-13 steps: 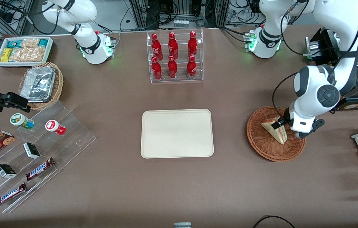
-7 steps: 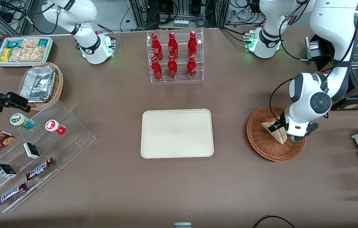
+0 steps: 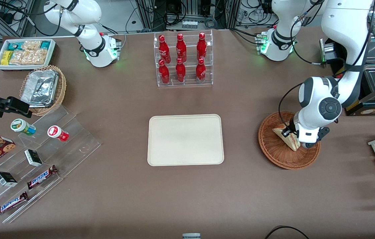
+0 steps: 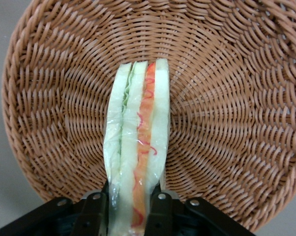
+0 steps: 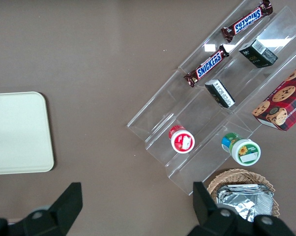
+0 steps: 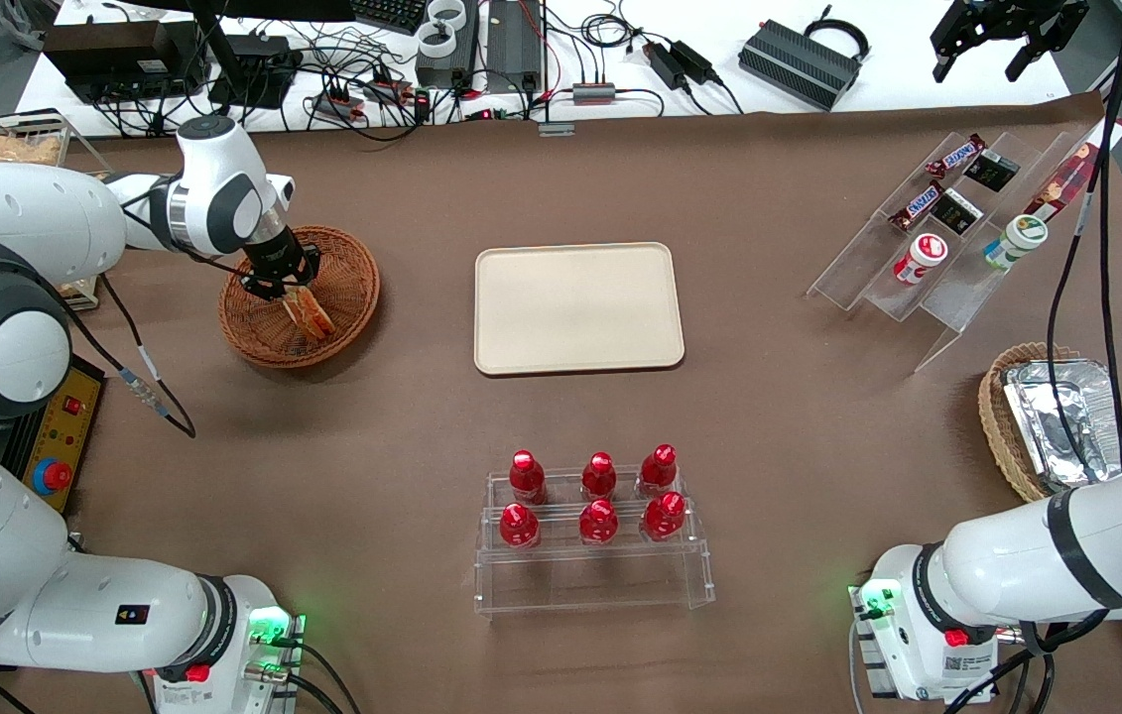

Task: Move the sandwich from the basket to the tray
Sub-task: 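Lower the left gripper and close it on the sandwich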

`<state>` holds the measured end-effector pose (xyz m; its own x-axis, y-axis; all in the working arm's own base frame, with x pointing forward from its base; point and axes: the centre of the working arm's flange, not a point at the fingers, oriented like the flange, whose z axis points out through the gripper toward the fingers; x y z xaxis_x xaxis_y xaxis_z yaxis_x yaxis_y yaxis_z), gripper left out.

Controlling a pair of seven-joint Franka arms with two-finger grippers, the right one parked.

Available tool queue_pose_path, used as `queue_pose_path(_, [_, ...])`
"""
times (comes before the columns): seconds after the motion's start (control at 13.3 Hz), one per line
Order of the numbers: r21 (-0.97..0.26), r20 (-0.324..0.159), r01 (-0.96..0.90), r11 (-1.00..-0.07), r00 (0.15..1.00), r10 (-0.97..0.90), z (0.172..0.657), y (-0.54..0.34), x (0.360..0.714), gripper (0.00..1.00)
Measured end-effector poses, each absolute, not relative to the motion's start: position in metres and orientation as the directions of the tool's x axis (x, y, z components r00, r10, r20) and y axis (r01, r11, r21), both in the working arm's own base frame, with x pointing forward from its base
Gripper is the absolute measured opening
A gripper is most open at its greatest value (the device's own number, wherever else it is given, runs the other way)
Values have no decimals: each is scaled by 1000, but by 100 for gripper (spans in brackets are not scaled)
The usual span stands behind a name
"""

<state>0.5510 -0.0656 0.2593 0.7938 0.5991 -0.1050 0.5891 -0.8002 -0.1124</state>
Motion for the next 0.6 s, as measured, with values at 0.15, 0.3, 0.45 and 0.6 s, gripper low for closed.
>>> queue_pose_path(0.15, [-135, -133, 569, -811, 801, 584, 282, -66, 563, 26])
queue_pose_path(0.3, [-144, -149, 542, -828, 815, 560, 316, -65, 580, 16])
queue_pose_path(0.45, [-143, -166, 489, -860, 845, 508, 348, -65, 592, 15])
queue_pose_path(0.6, [-129, -178, 418, -899, 883, 435, 370, -66, 598, 15])
